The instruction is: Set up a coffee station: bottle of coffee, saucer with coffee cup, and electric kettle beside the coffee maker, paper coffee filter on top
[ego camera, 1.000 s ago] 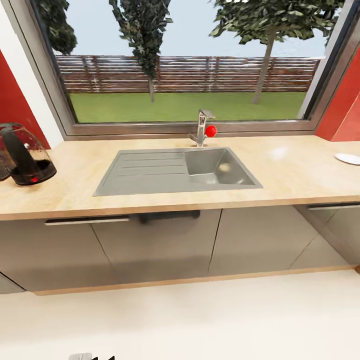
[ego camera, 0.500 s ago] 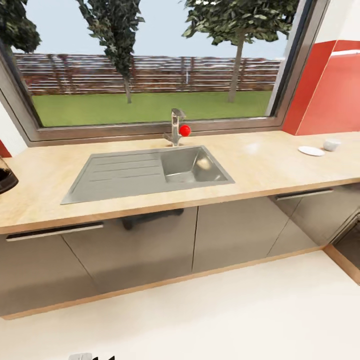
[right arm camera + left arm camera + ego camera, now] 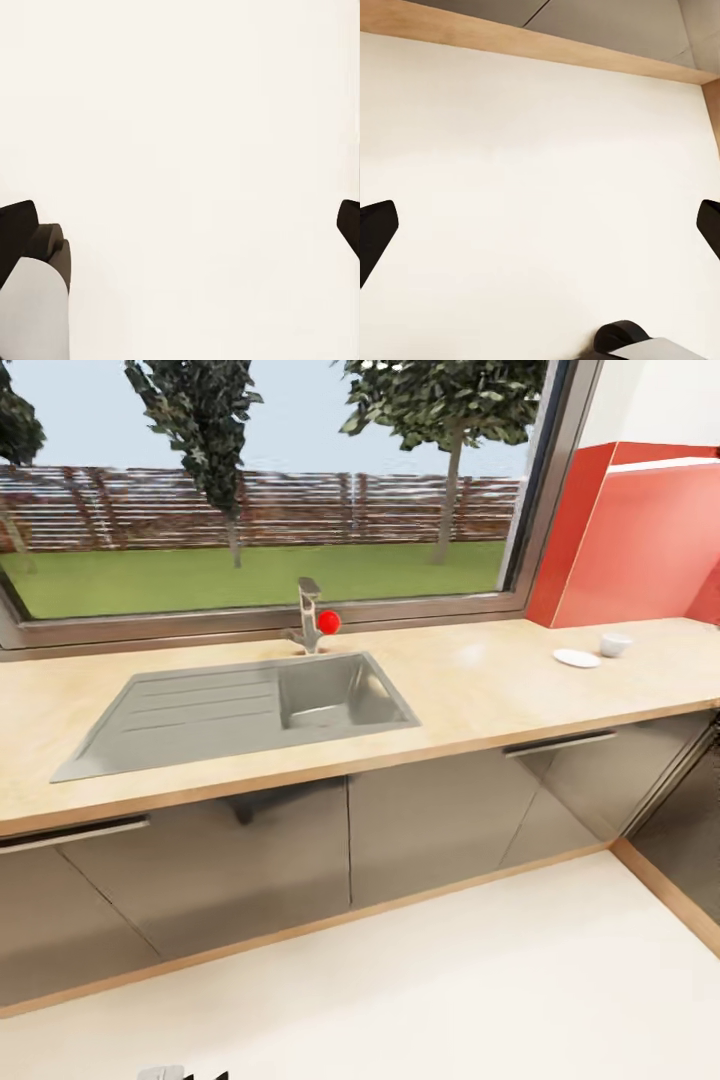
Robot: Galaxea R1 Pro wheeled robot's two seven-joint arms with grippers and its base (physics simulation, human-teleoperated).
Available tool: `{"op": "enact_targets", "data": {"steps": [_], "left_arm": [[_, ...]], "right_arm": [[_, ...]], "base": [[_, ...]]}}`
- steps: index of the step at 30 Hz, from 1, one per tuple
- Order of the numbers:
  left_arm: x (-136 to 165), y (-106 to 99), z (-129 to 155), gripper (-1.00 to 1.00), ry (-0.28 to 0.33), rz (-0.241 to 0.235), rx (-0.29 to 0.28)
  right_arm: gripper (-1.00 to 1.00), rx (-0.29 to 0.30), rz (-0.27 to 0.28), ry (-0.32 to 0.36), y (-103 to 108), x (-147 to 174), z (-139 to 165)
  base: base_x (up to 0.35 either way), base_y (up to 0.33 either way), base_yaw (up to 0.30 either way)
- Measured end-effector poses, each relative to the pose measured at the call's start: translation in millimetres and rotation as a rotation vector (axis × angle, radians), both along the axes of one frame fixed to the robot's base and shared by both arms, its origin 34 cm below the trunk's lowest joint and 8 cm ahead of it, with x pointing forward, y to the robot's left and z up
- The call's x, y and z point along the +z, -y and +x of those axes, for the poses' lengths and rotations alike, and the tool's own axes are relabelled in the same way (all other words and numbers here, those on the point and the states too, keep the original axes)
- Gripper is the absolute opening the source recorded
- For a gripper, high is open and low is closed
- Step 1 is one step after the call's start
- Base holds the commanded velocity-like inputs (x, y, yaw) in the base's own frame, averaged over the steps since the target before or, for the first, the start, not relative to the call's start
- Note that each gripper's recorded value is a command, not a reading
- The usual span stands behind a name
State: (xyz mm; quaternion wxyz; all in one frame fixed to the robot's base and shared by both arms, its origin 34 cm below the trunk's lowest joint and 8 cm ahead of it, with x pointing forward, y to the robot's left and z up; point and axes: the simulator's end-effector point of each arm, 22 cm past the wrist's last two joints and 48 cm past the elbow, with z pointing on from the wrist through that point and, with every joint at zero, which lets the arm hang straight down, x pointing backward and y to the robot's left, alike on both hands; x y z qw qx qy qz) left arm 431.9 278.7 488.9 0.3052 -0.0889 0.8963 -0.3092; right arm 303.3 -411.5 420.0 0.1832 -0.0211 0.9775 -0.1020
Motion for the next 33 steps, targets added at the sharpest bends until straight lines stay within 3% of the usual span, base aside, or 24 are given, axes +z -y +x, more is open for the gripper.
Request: {"op": "enact_targets", "data": {"steps": [24, 33], "left_arm": [[-1.6, -2.1, 0.0, 1.0, -0.004, 0.009, 0.006], [-1.8, -1.4, -0.1, 1.0, -0.005, 0.009, 0.006]], "right_arm": [[1.0, 0.002, 0.003, -0.002, -2.3, -0.7, -0.8], [1.0, 0.006, 0.005, -0.003, -4.0, -1.0, -0.8]], "base": [[0.117, -0.08, -0.177], [0.122, -0.225, -0.064]]}}
